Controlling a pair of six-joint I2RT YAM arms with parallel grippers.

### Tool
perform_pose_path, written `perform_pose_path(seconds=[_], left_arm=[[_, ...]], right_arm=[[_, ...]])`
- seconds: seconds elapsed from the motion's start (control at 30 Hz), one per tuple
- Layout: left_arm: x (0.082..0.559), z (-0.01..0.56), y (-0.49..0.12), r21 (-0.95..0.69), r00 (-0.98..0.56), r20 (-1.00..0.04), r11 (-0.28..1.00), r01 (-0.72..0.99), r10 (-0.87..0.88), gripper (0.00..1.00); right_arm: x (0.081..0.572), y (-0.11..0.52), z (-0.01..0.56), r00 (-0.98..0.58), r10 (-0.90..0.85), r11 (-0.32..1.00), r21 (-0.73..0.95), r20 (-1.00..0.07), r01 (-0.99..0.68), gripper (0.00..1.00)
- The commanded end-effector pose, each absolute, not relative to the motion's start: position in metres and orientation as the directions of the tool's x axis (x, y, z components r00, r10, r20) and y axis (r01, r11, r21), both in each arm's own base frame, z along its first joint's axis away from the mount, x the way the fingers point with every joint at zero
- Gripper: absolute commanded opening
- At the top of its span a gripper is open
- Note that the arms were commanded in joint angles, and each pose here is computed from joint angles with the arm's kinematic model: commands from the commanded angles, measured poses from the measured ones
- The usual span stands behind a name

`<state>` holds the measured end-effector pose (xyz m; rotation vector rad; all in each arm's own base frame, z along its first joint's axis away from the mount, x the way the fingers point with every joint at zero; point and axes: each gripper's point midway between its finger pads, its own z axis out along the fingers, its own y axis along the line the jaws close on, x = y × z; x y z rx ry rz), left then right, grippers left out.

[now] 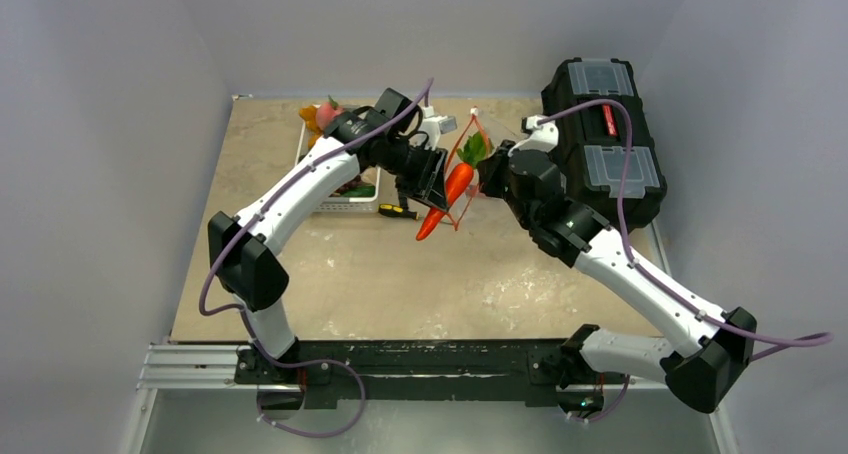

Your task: Place the food in the zip-top bag and seal the zipper

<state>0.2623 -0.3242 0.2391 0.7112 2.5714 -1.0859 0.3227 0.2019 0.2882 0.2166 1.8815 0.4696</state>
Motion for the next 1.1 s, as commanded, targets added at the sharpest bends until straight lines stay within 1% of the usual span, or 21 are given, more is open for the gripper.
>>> perform_pose_path(seconds=[0.0, 0.17, 0.37, 0.53, 0.6, 0.67, 0.77, 0.87, 1.07], left_arm=[[0.269, 0.247, -0.32, -0.556, -0.842, -0.431, 0.64, 0.531, 0.324, 0.0], [0.269, 0.247, -0.325, -0.577, -0.853, -0.421, 0.635, 0.514, 0.309, 0.0], [0.278, 0.244, -0.319, -0.546, -0.857, -0.437, 0.676, 0.495, 0.274, 0.0], [0.29, 0.247, -0.315, -0.566, -0.874, -0.453, 0.7, 0.436, 0.177, 0.0], [0.296, 0.252, -0.31, -0.578, -0.869, -0.479, 0.703, 0.415, 0.119, 0.0], [0.301, 0.26, -0.305, -0.569, -0.845, -0.528, 0.705, 0.422, 0.08, 0.0], [0.306, 0.273, -0.298, -0.533, -0.794, -0.606, 0.72, 0.445, 0.043, 0.0], [0.309, 0.283, -0.291, -0.506, -0.744, -0.668, 0.723, 0.47, 0.017, 0.0], [0.311, 0.289, -0.285, -0.488, -0.697, -0.717, 0.73, 0.479, -0.023, 0.0]], right_arm=[[0.32, 0.214, 0.31, -0.282, 0.379, 0.875, 0.441, -0.881, -0.201, 0.0], [0.316, 0.234, 0.298, -0.319, 0.359, 0.851, 0.448, -0.877, -0.273, 0.0], [0.303, 0.258, 0.28, -0.374, 0.337, 0.827, 0.461, -0.864, -0.321, 0.0], [0.289, 0.279, 0.274, -0.442, 0.348, 0.786, 0.514, -0.827, -0.343, 0.0], [0.286, 0.284, 0.271, -0.477, 0.361, 0.767, 0.546, -0.801, -0.337, 0.0], [0.283, 0.287, 0.273, -0.5, 0.375, 0.753, 0.571, -0.781, -0.327, 0.0], [0.281, 0.288, 0.273, -0.535, 0.4, 0.741, 0.606, -0.744, -0.289, 0.0], [0.275, 0.297, 0.277, -0.576, 0.4, 0.709, 0.639, -0.713, -0.299, 0.0], [0.263, 0.314, 0.285, -0.648, 0.427, 0.619, 0.726, -0.631, -0.299, 0.0]])
